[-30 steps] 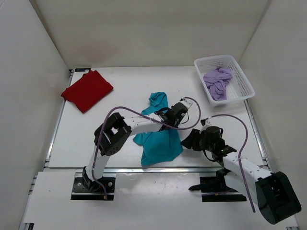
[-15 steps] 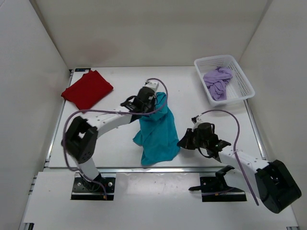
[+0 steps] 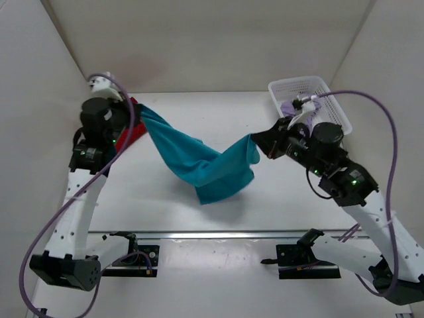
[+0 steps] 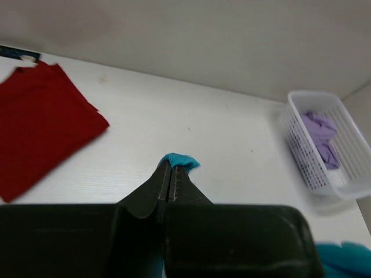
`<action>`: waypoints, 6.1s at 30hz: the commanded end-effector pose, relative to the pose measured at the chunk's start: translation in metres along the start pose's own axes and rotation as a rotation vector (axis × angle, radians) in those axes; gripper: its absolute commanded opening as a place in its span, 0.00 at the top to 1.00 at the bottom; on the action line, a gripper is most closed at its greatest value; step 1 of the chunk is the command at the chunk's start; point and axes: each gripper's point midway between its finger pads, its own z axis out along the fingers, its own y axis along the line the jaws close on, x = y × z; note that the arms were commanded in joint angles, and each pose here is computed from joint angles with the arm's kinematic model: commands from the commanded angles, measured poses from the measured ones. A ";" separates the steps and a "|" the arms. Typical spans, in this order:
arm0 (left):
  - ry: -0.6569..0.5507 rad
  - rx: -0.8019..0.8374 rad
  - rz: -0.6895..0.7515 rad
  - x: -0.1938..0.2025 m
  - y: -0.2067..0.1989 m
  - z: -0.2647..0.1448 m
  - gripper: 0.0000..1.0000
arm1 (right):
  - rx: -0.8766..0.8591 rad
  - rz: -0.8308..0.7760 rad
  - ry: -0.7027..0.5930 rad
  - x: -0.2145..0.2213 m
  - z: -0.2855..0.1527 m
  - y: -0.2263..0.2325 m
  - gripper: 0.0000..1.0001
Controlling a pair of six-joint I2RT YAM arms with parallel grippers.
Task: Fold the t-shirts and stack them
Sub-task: Flatten out the tshirt
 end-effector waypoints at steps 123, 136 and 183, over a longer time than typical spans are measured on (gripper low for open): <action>0.427 -0.338 -0.247 0.314 0.130 -0.045 0.35 | 0.471 0.492 0.466 0.323 -0.010 -0.189 0.67; 0.425 -0.263 -0.269 0.285 0.105 0.001 0.99 | 0.408 0.407 0.368 0.269 0.020 -0.184 1.00; 0.113 -0.205 -0.190 0.077 0.070 -0.035 0.77 | 0.101 0.122 -0.098 -0.013 0.035 -0.086 1.00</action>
